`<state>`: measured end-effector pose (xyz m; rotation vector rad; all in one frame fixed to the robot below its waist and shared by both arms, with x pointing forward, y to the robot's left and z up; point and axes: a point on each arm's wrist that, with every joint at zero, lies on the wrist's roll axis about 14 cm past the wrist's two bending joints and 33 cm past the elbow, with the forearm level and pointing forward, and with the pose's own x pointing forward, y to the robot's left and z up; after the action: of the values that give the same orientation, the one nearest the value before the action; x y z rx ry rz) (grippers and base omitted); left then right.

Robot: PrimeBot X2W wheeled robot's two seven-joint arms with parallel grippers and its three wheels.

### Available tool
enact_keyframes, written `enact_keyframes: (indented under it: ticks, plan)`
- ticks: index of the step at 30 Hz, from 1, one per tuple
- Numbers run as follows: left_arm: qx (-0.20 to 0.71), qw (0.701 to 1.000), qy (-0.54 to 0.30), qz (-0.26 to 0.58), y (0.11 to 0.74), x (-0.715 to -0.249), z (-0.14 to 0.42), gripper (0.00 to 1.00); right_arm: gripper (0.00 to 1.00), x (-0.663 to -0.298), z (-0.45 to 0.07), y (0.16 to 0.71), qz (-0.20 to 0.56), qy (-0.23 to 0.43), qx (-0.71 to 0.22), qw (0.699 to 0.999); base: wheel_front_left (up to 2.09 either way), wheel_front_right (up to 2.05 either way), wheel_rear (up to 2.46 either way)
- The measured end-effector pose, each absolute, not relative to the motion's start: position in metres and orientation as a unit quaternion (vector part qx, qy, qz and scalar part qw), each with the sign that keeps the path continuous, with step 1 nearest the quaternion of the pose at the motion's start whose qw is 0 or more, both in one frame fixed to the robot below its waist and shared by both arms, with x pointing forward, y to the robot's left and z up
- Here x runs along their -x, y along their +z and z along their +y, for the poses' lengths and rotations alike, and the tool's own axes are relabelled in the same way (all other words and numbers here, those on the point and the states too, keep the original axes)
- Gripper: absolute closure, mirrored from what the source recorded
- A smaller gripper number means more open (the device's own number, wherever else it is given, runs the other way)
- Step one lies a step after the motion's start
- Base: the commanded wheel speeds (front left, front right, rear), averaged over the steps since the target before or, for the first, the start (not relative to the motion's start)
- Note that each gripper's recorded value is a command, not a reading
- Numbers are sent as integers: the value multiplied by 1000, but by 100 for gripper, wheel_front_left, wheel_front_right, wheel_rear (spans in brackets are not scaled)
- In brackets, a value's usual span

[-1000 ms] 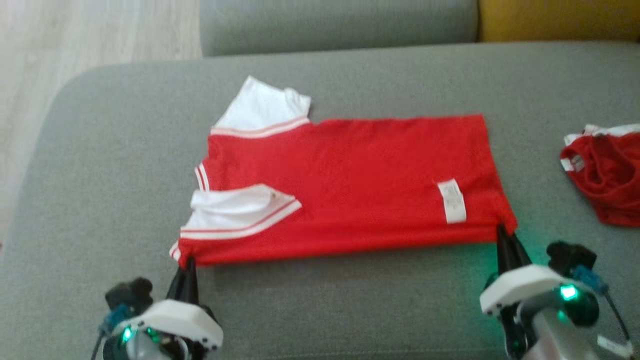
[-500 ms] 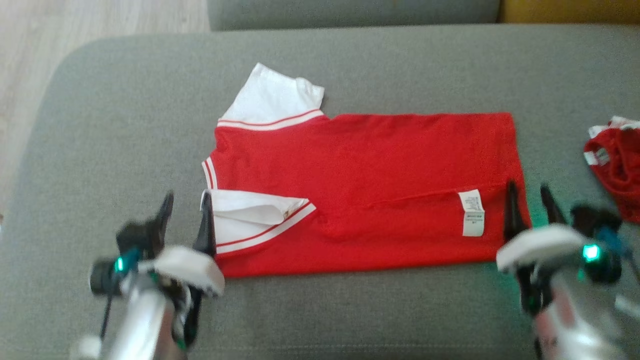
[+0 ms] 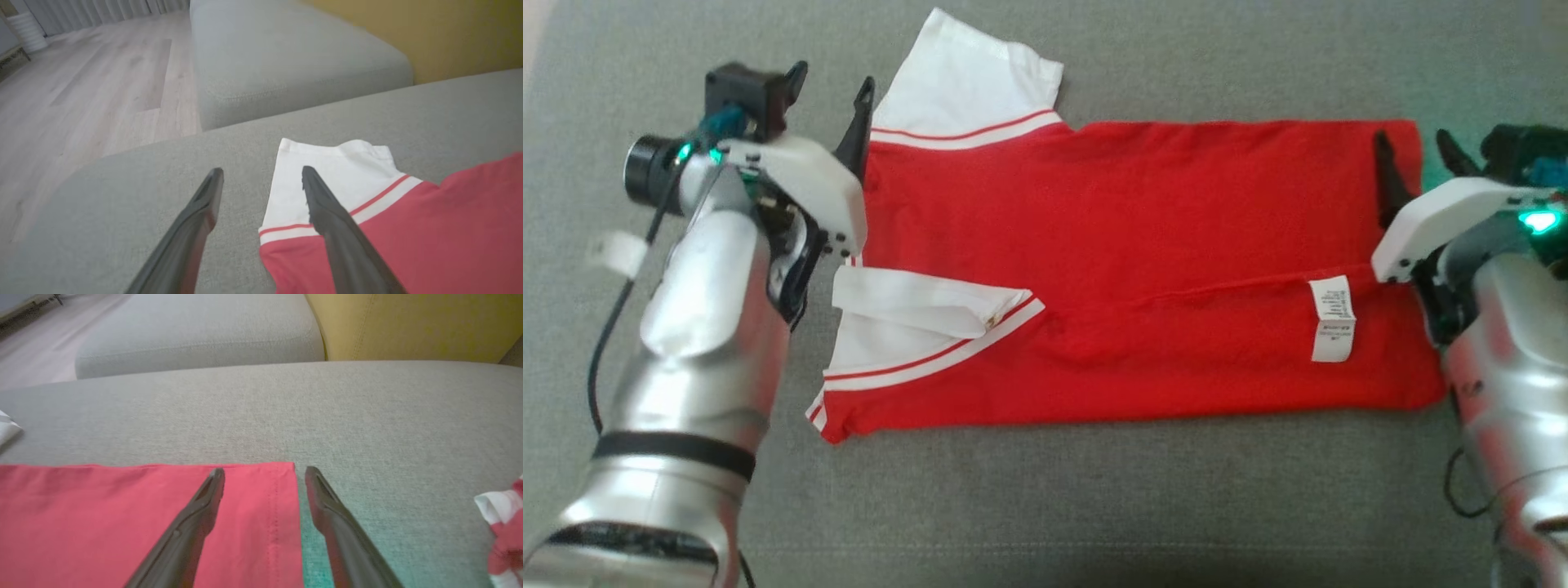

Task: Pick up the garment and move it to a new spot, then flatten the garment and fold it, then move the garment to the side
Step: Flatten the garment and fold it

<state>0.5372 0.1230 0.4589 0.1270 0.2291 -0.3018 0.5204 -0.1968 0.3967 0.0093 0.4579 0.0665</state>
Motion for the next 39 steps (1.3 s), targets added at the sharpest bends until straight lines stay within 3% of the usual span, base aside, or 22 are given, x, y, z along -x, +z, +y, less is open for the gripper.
enact_keyframes:
  ticks: [10,11,12,13,14,39]
  plan:
    - [-90,962,-187,178,437,-569,111,0,0,-541,-203,364,277,35,25,960,0,0,0]
    - [-99,959,-193,183,433,-575,113,0,32,-547,-199,364,277,42,30,960,0,0,0]
    - [-102,957,-197,187,431,-578,112,0,78,-551,-198,364,276,45,33,959,0,0,0]
    - [-103,955,-199,194,427,-579,113,0,78,-553,-197,364,275,47,34,960,0,0,0]
    - [-105,953,-203,199,424,-580,112,0,100,-554,-196,364,272,49,35,960,0,0,0]
    - [-86,930,-255,249,375,-627,72,0,100,-560,-205,367,215,46,14,975,0,0,0]
